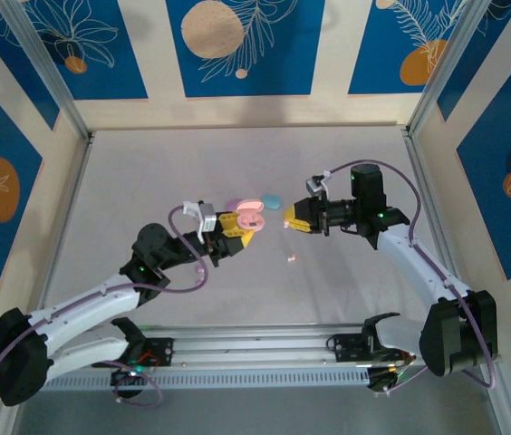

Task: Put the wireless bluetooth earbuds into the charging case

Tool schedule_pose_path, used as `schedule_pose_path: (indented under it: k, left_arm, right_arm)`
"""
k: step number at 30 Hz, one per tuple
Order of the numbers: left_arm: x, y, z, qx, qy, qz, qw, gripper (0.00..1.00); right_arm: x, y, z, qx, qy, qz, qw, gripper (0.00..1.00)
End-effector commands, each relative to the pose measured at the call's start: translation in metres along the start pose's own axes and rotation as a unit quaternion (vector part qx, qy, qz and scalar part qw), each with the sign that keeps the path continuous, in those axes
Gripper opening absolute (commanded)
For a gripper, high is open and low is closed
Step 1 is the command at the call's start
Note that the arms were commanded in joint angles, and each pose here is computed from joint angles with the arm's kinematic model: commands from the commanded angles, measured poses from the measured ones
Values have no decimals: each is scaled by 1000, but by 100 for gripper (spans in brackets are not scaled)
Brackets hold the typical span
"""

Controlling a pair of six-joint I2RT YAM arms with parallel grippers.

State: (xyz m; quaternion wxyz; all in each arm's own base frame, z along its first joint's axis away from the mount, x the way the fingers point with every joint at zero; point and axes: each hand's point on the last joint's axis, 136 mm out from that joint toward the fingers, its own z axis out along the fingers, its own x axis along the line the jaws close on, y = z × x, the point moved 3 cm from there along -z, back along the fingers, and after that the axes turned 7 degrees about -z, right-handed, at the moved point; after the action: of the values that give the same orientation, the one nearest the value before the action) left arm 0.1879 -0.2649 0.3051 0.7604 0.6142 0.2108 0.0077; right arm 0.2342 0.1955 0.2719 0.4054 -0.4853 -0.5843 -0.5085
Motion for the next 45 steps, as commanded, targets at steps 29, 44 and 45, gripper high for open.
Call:
schedule_pose_path:
  k: [29,44,45]
  left_arm:
    - [-6,6,3,-7,-12,39,999,19]
    - [-7,7,4,-16,-15,57,998,19]
    - [-8,7,4,-16,-16,58,998,19]
  right_arm:
    - [99,-23,41,-14,-35,-143,989,22]
    - [95,-23,63,-23,-69,-162,984,21]
    - [95,-24,64,-23,-69,-161,984,21]
